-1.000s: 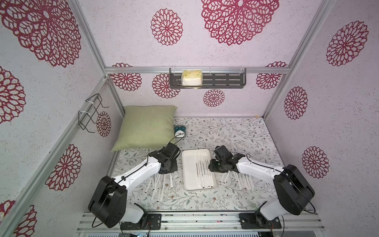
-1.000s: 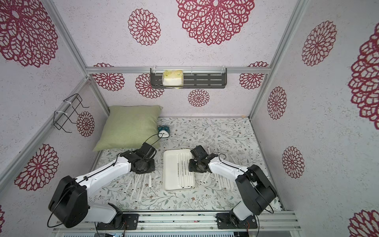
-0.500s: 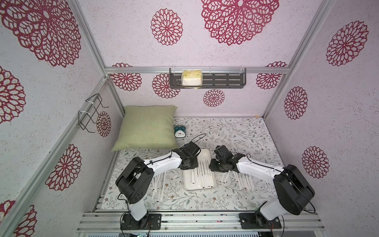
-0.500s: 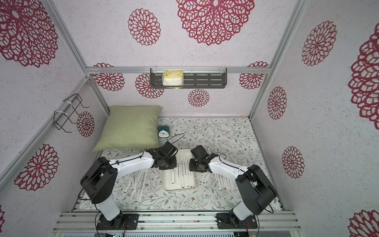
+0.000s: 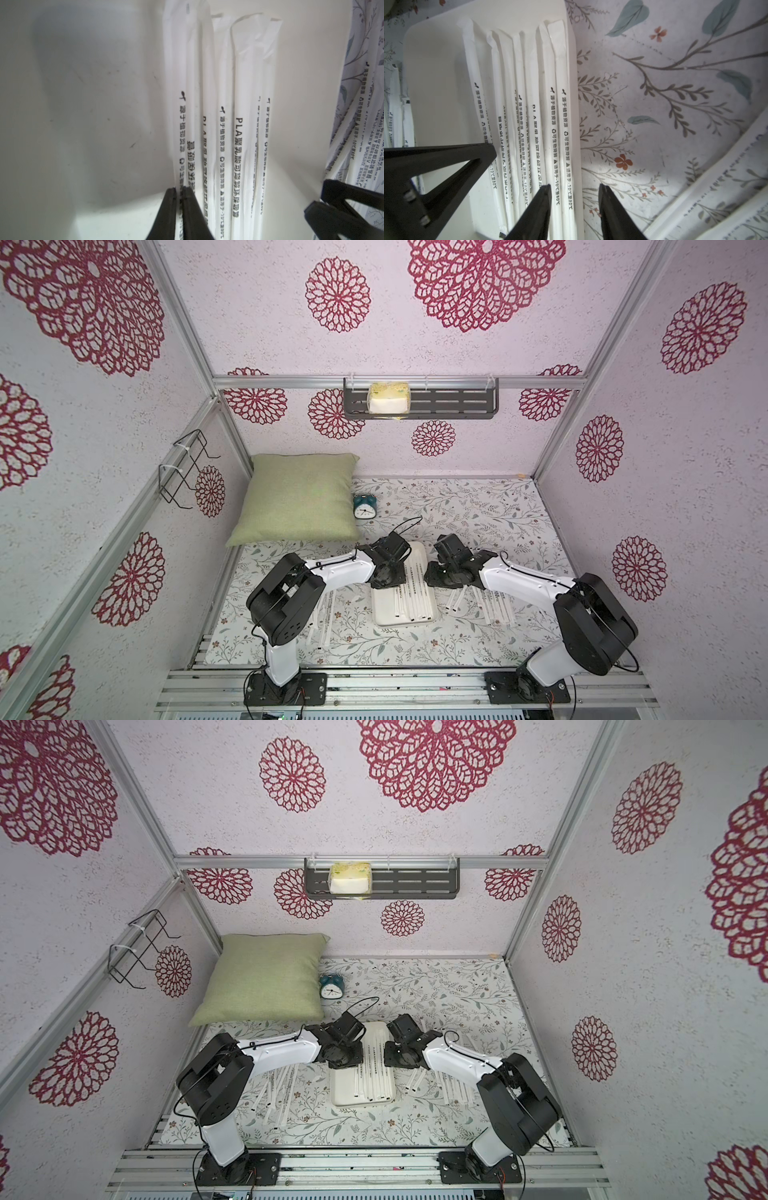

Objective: Put the straws into the storage box
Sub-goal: Place the straw in the storage box.

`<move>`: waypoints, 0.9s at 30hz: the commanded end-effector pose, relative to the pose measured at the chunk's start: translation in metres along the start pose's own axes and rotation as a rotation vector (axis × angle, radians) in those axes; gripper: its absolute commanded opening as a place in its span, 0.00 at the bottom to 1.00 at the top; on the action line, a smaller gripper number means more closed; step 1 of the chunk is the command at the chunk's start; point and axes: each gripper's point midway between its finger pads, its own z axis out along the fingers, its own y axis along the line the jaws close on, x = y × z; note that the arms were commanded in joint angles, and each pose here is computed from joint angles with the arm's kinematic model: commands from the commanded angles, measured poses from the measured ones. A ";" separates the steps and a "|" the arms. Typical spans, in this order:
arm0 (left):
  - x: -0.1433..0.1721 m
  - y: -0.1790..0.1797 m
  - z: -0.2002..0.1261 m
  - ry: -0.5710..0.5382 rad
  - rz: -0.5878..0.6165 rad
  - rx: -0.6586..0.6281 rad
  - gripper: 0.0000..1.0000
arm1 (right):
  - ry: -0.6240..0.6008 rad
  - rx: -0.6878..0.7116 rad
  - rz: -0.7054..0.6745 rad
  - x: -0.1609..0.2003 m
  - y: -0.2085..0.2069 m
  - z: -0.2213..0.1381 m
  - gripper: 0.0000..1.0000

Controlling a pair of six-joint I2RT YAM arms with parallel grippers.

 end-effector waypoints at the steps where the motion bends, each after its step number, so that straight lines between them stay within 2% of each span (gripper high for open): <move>1: 0.000 -0.006 0.004 -0.003 -0.002 0.015 0.13 | -0.016 0.013 -0.011 -0.006 -0.002 0.000 0.44; 11: -0.005 -0.008 -0.006 -0.019 0.002 0.012 0.24 | -0.030 0.016 -0.017 -0.011 -0.001 -0.006 0.45; 15: -0.012 -0.013 -0.022 -0.038 0.007 0.017 0.28 | -0.055 0.032 -0.031 -0.022 -0.003 -0.020 0.48; 18: -0.025 -0.020 -0.058 -0.093 0.026 0.027 0.35 | -0.104 0.044 -0.023 -0.036 -0.014 -0.043 0.49; 22: -0.046 -0.017 -0.119 -0.226 0.080 0.005 0.52 | -0.132 0.092 -0.013 -0.043 -0.050 -0.062 0.51; 24: -0.055 -0.001 -0.142 -0.303 0.135 -0.073 0.58 | -0.124 0.118 -0.024 -0.043 -0.067 -0.063 0.50; 27: -0.069 0.037 -0.166 -0.430 0.207 -0.255 0.69 | -0.130 0.164 -0.040 -0.043 -0.080 -0.060 0.42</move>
